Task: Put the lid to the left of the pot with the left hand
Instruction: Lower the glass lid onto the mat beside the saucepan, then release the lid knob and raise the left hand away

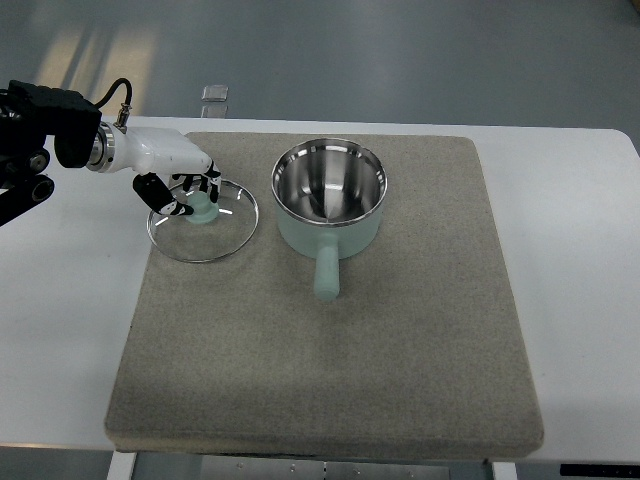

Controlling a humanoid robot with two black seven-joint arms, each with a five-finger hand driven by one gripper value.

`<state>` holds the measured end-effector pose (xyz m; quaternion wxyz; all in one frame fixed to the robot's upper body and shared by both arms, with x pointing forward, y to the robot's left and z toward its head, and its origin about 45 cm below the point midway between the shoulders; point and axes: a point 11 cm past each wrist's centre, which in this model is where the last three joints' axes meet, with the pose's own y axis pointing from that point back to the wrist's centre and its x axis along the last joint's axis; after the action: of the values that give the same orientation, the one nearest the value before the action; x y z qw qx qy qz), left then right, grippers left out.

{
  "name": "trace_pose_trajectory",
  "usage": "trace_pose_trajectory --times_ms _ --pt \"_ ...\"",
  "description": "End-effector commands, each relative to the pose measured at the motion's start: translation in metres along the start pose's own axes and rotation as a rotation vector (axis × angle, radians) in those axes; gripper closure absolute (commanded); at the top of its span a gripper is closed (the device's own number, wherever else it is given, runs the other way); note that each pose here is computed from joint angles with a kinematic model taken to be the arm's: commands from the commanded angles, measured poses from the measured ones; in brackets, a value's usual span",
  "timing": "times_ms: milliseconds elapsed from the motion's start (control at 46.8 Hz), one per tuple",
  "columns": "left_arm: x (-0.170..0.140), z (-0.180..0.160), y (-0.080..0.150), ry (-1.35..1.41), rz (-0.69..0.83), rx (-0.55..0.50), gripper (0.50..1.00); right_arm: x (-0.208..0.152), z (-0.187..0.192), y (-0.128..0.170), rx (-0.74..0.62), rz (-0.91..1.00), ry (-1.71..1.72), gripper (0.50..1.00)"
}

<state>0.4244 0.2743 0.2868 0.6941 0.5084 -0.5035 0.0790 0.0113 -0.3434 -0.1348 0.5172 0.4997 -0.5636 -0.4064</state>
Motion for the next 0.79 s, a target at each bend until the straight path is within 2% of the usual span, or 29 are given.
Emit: trace_pose_trajectory --times_ms 0,64,128,192,385,769 --pt "0.000 0.001 0.000 0.023 0.006 -0.009 0.718 0.000 0.000 0.000 0.000 0.000 0.000 0.577" --pt "0.001 0.001 0.000 0.036 0.009 -0.015 0.632 0.000 0.001 0.000 -0.001 0.000 0.000 0.579" --pt "0.001 0.002 0.000 0.047 0.012 -0.020 0.611 0.000 0.001 0.000 -0.001 0.000 0.000 0.579" --pt "0.003 0.002 0.001 0.065 0.022 -0.027 0.515 0.000 0.000 0.000 0.000 0.000 0.000 0.579" --pt "0.010 -0.002 0.007 0.199 0.084 -0.059 0.508 0.000 0.001 0.000 -0.001 0.000 0.000 0.579" --pt "0.008 -0.024 0.017 0.755 0.251 -0.170 0.506 0.000 0.001 0.000 -0.001 0.000 0.000 0.579"
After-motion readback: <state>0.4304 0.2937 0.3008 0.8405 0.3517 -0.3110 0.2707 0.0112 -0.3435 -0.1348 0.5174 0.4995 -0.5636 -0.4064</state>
